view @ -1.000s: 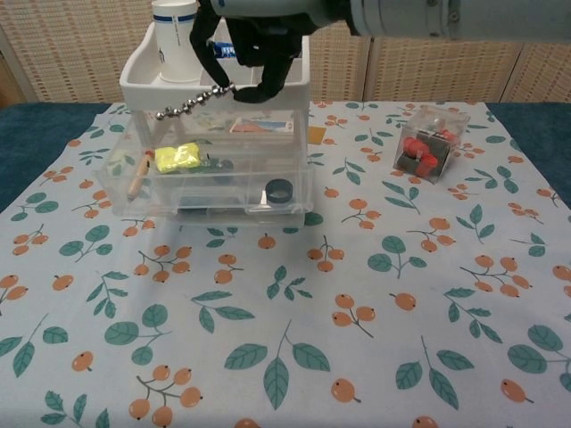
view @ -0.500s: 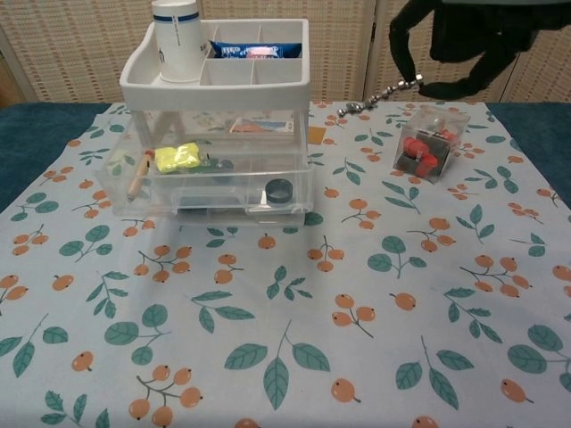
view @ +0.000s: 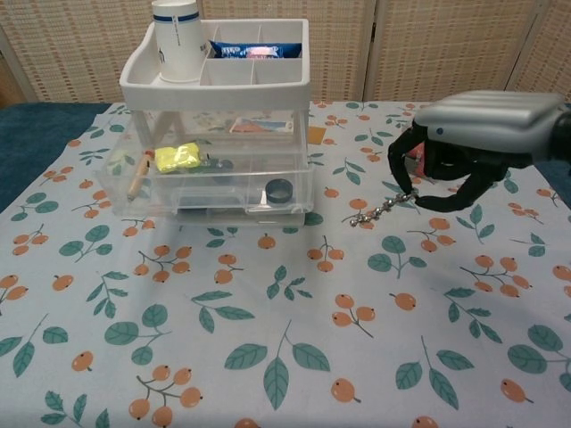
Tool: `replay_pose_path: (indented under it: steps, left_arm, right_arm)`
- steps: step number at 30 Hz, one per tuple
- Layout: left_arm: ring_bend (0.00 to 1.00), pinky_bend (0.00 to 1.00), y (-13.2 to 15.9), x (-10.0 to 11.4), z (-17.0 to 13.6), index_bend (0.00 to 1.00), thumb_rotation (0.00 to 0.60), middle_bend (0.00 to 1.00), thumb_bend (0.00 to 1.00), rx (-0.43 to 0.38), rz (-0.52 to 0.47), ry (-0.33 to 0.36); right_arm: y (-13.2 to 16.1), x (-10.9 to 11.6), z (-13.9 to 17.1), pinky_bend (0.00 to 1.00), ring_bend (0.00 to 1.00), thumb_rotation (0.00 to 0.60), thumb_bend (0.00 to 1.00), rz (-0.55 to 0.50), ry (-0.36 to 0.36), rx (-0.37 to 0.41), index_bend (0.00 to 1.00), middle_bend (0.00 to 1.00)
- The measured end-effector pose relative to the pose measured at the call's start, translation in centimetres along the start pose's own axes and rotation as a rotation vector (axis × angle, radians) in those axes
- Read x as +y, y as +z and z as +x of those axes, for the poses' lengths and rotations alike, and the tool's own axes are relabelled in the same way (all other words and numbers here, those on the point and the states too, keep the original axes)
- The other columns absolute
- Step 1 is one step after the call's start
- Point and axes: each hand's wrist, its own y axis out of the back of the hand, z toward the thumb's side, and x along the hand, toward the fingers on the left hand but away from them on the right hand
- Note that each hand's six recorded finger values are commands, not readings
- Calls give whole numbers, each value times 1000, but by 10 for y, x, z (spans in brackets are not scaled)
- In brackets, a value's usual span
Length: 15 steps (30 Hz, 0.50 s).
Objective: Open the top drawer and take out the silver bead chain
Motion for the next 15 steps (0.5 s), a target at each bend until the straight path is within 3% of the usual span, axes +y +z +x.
replay_pose_path:
  steps: [10, 12, 14, 15]
  left_arm:
    - [48, 81, -4, 0, -1, 76, 600, 66, 235, 9, -3, 1]
    - [48, 81, -4, -1, -1, 76, 600, 66, 235, 8, -2, -1]
    - [48, 81, -4, 0, -1, 76, 600, 66, 235, 8, -4, 0]
    - [48, 81, -5, 0, -1, 76, 600, 66, 235, 9, -4, 1]
  right_arm:
    - [28, -45, -32, 1000, 1000, 600, 606, -151, 7, 31, 610, 995]
    - [32, -55, -35, 1000, 1000, 600, 550, -171, 23, 33, 445, 981]
    - [33, -62, -37, 1000, 1000, 600, 389, -181, 45, 27, 139, 960]
    - [33, -63, -37, 1000, 1000, 600, 337, -186, 50, 23, 77, 955]
